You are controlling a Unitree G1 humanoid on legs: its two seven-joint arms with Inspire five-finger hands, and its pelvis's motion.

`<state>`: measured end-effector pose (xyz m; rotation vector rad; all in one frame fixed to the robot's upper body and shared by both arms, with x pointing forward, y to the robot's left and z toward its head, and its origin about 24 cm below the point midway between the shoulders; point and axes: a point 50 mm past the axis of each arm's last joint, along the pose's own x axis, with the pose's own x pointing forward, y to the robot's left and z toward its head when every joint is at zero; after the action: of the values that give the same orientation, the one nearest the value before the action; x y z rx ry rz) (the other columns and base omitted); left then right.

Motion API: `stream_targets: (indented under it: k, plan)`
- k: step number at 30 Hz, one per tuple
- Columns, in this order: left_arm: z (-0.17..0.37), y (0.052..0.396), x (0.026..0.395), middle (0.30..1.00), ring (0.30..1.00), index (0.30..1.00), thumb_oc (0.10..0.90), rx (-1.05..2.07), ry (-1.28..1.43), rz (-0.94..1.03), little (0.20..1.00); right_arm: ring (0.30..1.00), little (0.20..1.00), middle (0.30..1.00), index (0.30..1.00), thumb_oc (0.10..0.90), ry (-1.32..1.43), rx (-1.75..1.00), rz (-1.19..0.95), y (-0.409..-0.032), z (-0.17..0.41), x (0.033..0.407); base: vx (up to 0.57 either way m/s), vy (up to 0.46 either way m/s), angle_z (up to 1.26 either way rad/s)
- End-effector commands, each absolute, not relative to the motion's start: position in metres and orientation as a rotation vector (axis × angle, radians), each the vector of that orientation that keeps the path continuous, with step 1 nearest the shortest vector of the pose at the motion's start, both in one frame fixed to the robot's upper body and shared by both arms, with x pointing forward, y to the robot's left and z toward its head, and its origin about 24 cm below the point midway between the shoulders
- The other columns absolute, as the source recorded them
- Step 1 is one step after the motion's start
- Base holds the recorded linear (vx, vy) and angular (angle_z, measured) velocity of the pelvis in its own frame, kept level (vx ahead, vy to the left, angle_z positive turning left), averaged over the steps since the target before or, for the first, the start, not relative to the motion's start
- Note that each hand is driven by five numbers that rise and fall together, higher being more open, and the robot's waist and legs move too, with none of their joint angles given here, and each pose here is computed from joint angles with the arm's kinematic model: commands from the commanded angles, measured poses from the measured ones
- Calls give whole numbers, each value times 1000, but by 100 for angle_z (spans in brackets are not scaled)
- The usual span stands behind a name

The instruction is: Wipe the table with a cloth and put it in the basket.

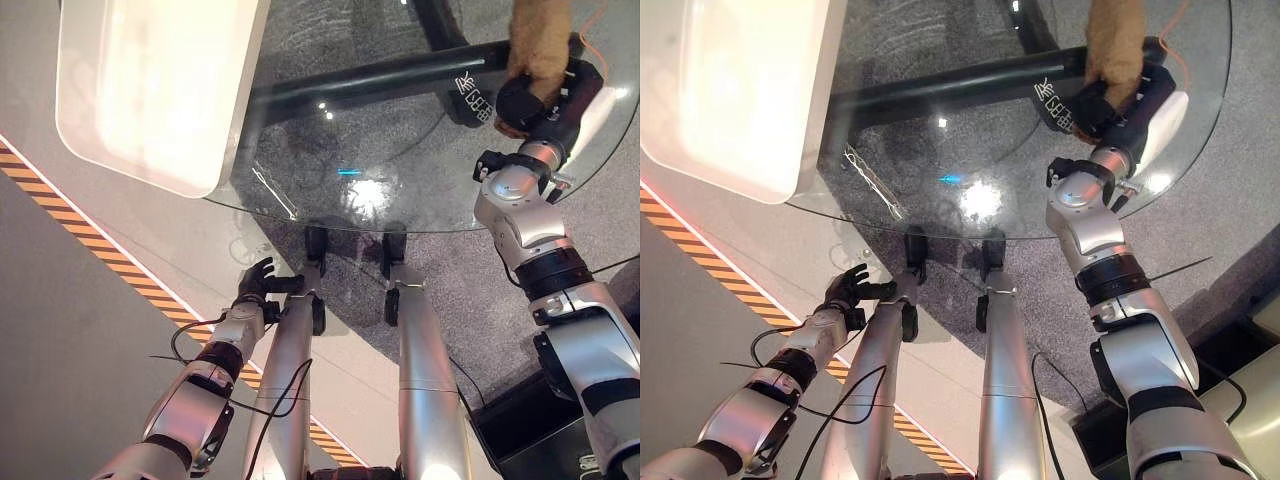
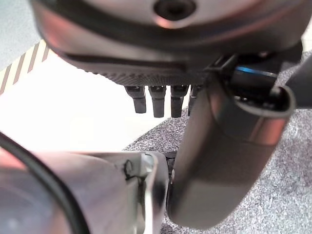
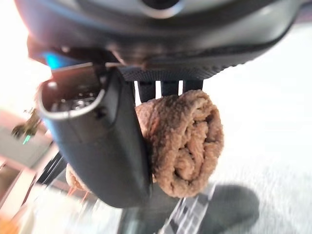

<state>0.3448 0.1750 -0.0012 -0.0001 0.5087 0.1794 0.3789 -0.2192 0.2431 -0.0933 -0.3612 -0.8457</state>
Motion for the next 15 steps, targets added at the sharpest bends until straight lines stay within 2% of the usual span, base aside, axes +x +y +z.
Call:
stream_targets:
  k: [1,7,15]
  plan:
    - [-27,179,326,900,900,900,800,-36,615,244,900,300,200,300,300,100,-493,-108,-1017,-258,265,360,5,19,-5]
    - [-27,177,327,900,900,900,800,-49,618,242,900,300,200,300,300,100,-523,-80,-1014,-249,269,359,0,0,0]
    - [-23,172,330,900,900,900,800,-53,617,228,900,300,200,300,300,100,-524,-334,-698,-217,278,369,2,4,0]
